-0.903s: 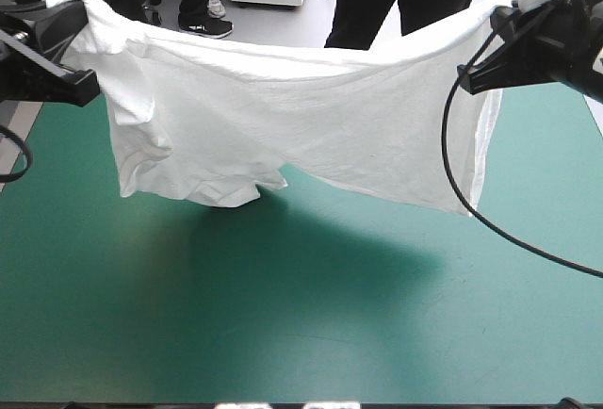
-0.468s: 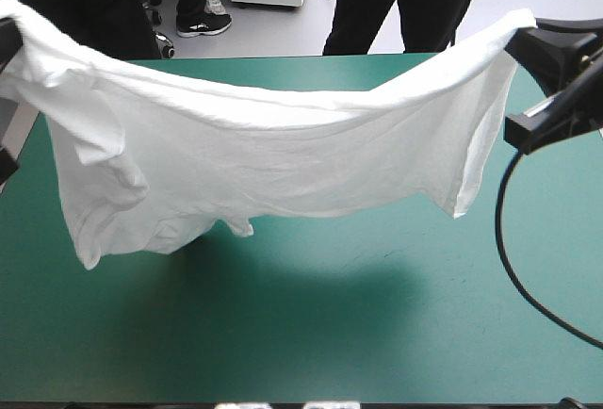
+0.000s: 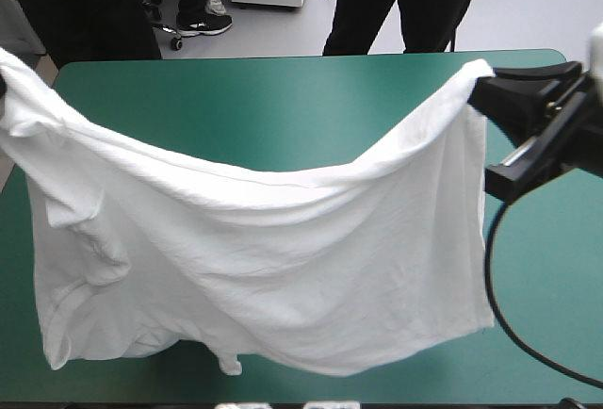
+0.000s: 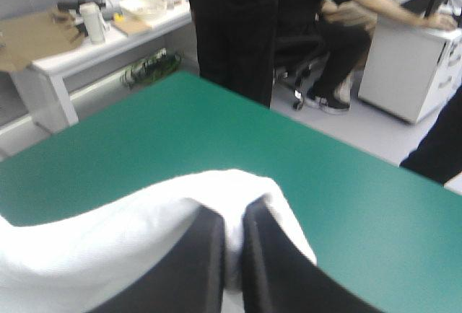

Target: Fold the cloth

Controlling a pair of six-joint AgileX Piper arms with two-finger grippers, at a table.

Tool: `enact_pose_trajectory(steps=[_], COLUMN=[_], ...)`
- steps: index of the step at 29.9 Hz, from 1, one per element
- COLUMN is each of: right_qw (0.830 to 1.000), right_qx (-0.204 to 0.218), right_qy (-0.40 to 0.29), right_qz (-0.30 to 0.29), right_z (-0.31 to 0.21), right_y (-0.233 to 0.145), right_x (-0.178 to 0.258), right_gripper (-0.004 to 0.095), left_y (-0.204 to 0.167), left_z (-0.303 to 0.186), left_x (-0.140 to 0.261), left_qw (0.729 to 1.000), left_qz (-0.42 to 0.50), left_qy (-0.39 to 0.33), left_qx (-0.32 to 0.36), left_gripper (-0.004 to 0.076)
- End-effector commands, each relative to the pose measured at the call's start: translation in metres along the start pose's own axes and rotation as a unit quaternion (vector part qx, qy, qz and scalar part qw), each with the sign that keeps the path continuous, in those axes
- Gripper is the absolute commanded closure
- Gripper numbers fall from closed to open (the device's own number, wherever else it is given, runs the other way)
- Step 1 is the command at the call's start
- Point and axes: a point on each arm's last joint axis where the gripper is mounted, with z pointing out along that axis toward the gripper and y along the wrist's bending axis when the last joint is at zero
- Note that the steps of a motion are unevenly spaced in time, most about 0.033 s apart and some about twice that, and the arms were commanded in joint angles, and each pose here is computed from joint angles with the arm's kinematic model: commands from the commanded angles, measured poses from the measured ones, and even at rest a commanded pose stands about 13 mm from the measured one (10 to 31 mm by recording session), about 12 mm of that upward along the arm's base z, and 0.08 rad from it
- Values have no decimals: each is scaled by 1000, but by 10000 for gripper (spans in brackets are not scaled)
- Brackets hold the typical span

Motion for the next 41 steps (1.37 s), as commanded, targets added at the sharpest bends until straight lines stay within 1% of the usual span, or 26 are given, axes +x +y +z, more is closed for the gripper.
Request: enact_pose_trajectory(steps=[1,4,7,11,14,16,20,21,26,30,33,36,41], right_qw=[998,991,982,972,964,955,941,938,930,926,923,920,919], right_qx=[-1,-1,16,51,85,117,177,191,222,234,240,243,235], right_qy=[57,128,187,230,253,271,283,284,293,298,302,307,318], right_qz=[14,29,33,22,7,-9,-50,-50,-21,3,12,15,8], right_z=[27,59,85,113,132,147,173,182,208,224,234,243,262], right_y=[-6,-13,-22,-35,-46,-56,-76,-84,-123,-155,-173,-184,-192], right_x=[20,47,74,101,115,121,129,132,147,163,174,184,201], right_gripper=[925,925,925,925,925,926,926,925,925,926,926,926,926], left_y=[8,12,16,24,31,37,47,49,56,61,65,68,70], left_z=[26,53,88,141,179,204,243,253,294,321,338,354,374], left_x=[7,27,55,96,124,139,161,166,193,215,228,241,262], left_qw=[1000,996,988,968,957,952,950,951,952,953,956,959,959], left_qz=[-21,-34,-54,-70,-75,-74,-64,-62,-65,-59,-59,-59,-53], left_qy=[17,80,148,240,282,298,303,302,296,293,281,270,267], left_qx=[-13,-7,-3,0,-5,-11,-28,-32,-39,-49,-62,-69,-73], left_gripper=[741,741,741,741,741,741,741,741,741,741,741,741,741])
